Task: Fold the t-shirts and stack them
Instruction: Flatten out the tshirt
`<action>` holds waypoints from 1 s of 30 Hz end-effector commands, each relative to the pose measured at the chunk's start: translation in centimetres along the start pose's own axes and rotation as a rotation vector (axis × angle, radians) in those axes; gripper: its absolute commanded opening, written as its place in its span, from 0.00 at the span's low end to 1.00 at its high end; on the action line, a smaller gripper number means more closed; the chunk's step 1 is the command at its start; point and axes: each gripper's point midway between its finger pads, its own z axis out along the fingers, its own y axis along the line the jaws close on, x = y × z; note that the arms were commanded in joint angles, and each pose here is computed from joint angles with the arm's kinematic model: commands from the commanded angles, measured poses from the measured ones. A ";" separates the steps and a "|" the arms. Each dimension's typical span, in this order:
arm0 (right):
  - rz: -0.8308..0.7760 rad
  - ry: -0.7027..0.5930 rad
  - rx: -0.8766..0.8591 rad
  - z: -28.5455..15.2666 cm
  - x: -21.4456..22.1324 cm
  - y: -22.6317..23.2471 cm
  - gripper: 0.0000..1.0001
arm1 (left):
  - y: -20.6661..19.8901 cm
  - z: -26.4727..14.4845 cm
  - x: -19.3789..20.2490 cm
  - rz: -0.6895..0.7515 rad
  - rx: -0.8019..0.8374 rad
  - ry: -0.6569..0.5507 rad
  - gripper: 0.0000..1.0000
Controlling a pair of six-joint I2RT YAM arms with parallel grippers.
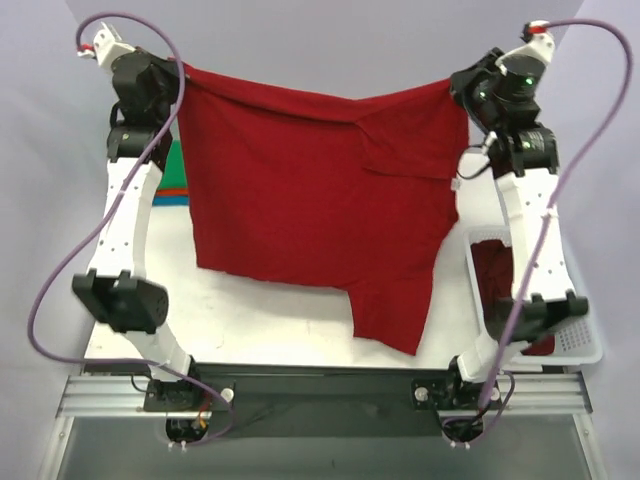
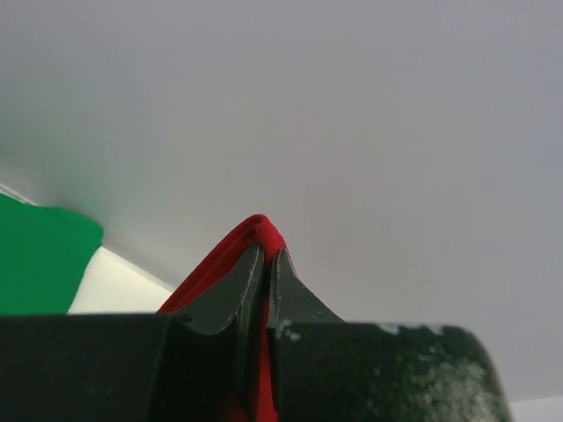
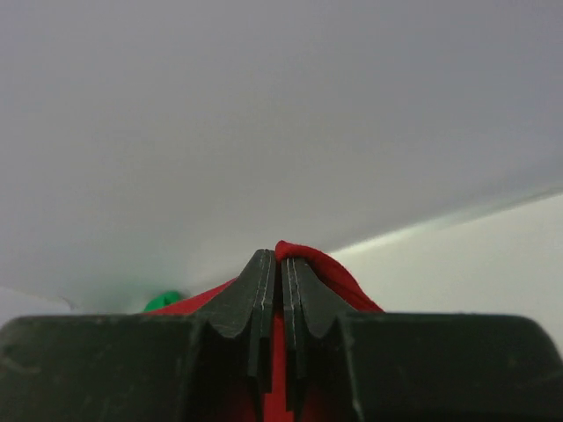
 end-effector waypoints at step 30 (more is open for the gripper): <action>0.154 0.418 0.329 -1.5 23.3 -17.0 0.00 | 22.7 -0.3 16.1 -0.189 -0.345 0.256 0.00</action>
